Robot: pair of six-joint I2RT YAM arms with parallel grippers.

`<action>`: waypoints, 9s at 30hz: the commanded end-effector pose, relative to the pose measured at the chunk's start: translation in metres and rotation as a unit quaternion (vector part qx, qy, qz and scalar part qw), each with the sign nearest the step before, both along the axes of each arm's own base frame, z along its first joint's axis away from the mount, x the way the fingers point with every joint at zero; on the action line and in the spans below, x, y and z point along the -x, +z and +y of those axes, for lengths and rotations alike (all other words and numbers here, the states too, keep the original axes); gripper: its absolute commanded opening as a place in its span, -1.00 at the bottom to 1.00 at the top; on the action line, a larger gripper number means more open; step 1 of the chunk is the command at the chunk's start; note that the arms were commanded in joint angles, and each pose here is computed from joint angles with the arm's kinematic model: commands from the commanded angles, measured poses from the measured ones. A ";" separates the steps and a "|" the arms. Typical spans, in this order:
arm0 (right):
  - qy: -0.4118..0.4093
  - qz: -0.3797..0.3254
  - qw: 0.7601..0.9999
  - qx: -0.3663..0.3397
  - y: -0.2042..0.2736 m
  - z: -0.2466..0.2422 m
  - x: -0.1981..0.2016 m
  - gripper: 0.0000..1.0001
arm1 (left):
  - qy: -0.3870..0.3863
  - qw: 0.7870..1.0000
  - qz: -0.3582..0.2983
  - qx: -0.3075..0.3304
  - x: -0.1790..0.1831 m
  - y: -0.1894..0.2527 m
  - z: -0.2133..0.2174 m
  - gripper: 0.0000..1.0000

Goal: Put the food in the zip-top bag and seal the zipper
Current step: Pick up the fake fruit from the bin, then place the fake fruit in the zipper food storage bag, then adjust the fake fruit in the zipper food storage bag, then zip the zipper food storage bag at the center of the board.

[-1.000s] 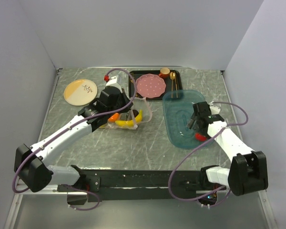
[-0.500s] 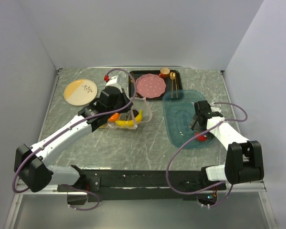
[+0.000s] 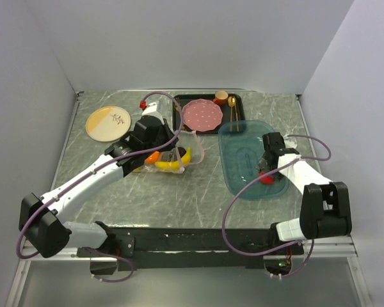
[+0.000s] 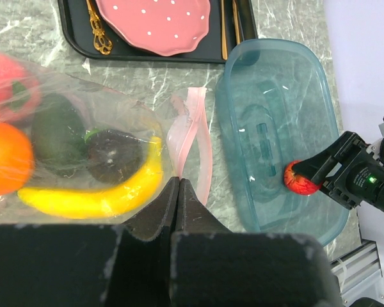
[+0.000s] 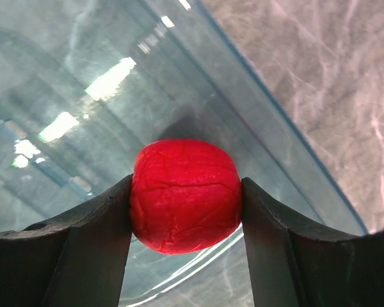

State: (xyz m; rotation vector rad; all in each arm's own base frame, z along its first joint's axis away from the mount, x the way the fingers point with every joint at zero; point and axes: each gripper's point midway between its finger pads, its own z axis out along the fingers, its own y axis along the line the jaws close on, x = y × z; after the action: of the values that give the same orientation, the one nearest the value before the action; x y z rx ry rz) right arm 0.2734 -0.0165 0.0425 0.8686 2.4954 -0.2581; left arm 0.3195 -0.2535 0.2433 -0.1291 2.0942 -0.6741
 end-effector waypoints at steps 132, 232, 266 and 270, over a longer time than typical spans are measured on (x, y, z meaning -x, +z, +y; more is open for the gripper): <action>0.331 -0.109 0.869 -0.352 0.102 0.309 -0.031 -0.33 | -0.003 1.000 -0.022 0.021 -0.002 0.025 -0.002 -0.99; 0.278 -0.171 0.890 -0.320 0.102 0.267 -0.123 0.22 | -0.062 0.996 0.061 0.022 0.014 -0.048 -0.030 -0.99; 0.304 -0.132 0.887 -0.322 0.067 0.268 -0.117 -0.10 | -0.081 0.994 0.077 0.018 0.019 -0.056 -0.047 -0.99; 0.304 -0.152 0.882 -0.327 0.079 0.268 -0.116 -0.10 | -0.083 0.993 0.079 0.012 0.019 -0.059 -0.050 -0.99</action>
State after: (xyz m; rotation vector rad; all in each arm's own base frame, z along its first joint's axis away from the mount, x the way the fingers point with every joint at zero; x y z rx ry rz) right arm 0.3850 0.2495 0.0842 0.2713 2.5226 0.8327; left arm 0.2952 -0.2911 0.1654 -0.0461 2.3129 -0.7712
